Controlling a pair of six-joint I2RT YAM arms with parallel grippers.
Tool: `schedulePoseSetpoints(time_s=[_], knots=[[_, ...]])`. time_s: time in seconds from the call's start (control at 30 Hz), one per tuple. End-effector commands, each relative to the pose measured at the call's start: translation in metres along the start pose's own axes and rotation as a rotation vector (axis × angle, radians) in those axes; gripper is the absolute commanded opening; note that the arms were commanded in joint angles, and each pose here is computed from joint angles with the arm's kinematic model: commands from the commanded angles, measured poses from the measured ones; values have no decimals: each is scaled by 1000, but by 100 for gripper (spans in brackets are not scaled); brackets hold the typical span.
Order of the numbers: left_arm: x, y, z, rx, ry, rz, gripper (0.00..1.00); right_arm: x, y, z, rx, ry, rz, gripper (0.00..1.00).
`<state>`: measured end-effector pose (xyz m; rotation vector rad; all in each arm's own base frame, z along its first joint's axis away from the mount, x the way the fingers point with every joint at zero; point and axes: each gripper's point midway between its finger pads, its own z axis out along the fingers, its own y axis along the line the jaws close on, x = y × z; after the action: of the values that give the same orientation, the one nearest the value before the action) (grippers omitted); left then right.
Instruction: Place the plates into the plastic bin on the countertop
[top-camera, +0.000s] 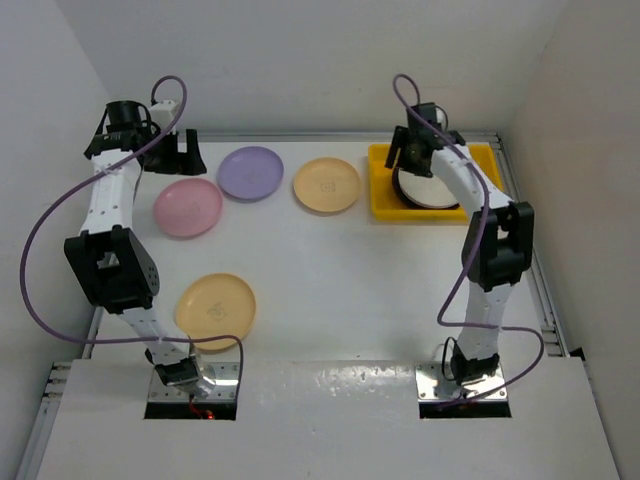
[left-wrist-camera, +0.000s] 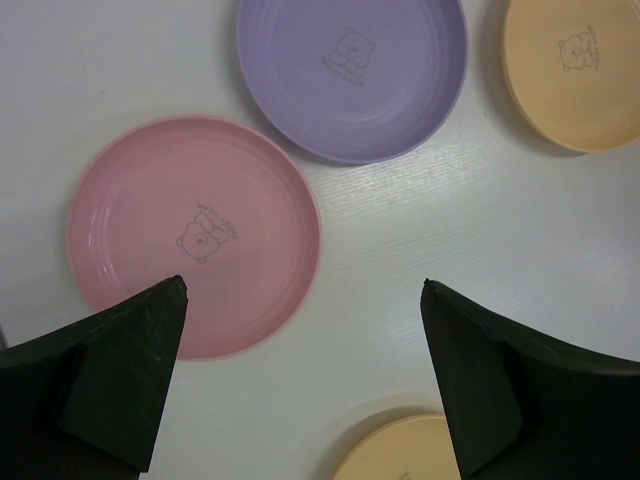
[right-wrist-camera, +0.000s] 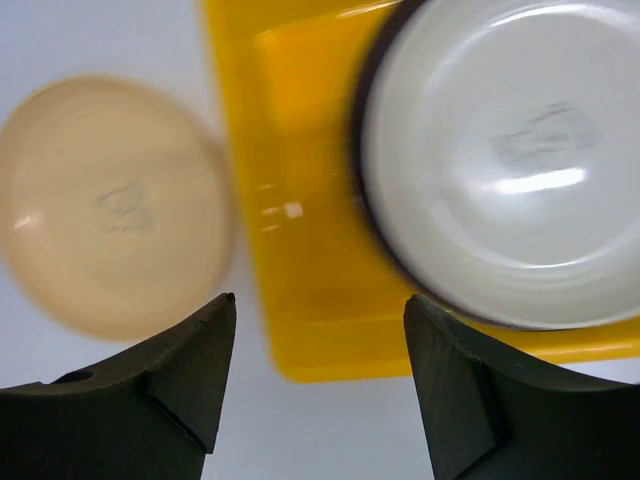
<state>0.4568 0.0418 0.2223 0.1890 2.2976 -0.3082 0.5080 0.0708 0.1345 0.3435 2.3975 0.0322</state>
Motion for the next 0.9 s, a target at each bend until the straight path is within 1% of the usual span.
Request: schedulePoseSetpoints(time_s=[0.0,0.03,0.07,0.13,0.17,0.2,0.23,0.27,0.3,0.33,0.37,0.4,0.43,0.47,0.57,0.63,0.8,0.87], knots=[[-10,-1,-25,-12,-53,8,100,25,92,-10,-209,44,3,66],[-8,0,-28,-10,-55,1,100,37,114,-6,-218,61,27,65],[-5,-1,-29,-9,-51,-1,100,49,117,5,-174,81,37,65],[-3,-4,-31,3,-53,7,100,56,136,14,-156,72,63,65],[-2,-1,-33,-3,-54,2,100,73,146,23,-149,97,64,66],[-1,-2,-34,-4,-54,2,100,80,156,23,-153,106,57,66],[3,0,-34,2,-49,2,100,80,160,24,-148,112,101,66],[3,0,-34,2,-49,2,100,96,160,33,-111,152,153,66],[6,-2,-32,16,-44,-2,100,103,162,31,-87,166,210,66],[6,-2,-32,16,-44,-2,100,108,150,37,-24,144,236,68],[5,-5,-32,32,-48,-2,100,120,146,38,16,149,321,68],[8,-4,-32,45,-47,-12,100,113,151,35,6,93,355,68],[8,-4,-32,45,-47,-12,100,131,136,37,49,109,366,68],[8,-7,-32,59,-50,-12,100,129,135,36,69,86,458,68],[4,-8,-34,66,-60,-7,100,128,131,37,95,53,540,68],[6,-7,-31,68,-53,-12,100,121,131,48,84,49,590,68],[8,-4,-29,72,-49,-22,100,129,135,67,102,85,611,68],[8,0,-30,65,-51,-28,100,136,139,71,99,115,618,63]])
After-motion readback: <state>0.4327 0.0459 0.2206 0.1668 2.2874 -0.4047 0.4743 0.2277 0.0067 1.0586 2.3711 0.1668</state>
